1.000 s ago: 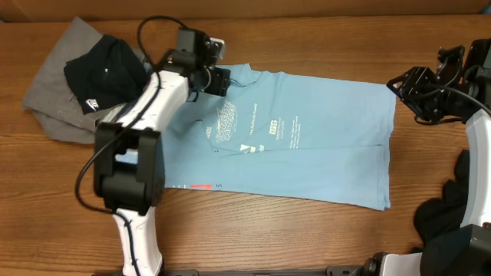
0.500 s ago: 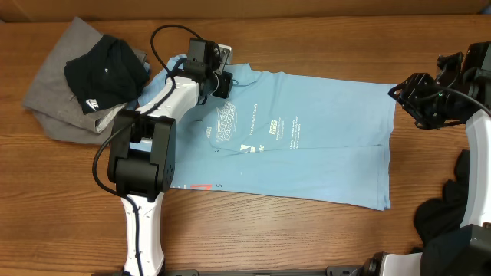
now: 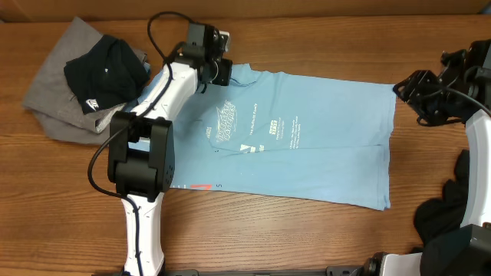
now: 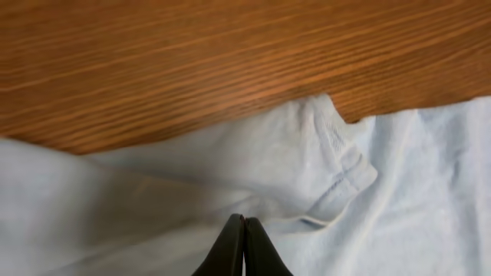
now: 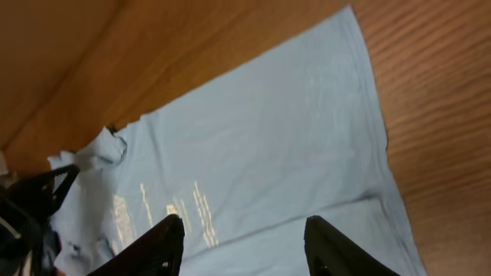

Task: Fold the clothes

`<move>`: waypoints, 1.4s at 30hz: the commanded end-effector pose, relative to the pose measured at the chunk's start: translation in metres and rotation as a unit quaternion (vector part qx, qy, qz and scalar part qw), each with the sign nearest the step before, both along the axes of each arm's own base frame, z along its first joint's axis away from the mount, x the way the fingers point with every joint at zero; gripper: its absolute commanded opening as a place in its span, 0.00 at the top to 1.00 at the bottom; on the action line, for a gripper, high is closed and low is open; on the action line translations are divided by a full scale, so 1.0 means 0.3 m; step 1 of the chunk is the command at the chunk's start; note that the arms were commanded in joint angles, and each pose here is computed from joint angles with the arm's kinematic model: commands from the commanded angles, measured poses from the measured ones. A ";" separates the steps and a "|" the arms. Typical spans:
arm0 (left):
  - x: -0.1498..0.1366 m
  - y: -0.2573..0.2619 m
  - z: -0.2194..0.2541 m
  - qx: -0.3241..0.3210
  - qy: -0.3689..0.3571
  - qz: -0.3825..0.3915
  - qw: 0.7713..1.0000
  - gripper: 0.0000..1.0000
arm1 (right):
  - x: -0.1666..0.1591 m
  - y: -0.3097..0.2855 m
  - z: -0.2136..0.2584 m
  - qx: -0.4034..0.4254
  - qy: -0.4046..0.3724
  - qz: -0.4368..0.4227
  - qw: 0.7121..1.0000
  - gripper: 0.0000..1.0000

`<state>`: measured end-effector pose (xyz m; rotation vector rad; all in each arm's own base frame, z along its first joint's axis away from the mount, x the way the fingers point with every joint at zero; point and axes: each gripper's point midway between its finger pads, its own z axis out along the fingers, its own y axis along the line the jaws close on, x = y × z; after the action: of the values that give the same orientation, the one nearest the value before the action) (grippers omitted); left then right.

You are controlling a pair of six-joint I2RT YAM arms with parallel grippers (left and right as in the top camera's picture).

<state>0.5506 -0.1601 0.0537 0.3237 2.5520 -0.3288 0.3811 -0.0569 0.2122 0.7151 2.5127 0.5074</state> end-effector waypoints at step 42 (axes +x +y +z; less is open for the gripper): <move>0.101 0.025 0.094 0.105 -0.022 0.027 0.994 0.96 | 0.106 -0.045 -0.100 -0.005 0.004 -0.021 1.000 0.46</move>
<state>0.5694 -0.1670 0.0651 0.3736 2.5835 -0.1423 0.4040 -0.0671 0.1807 0.7901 2.5263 0.5029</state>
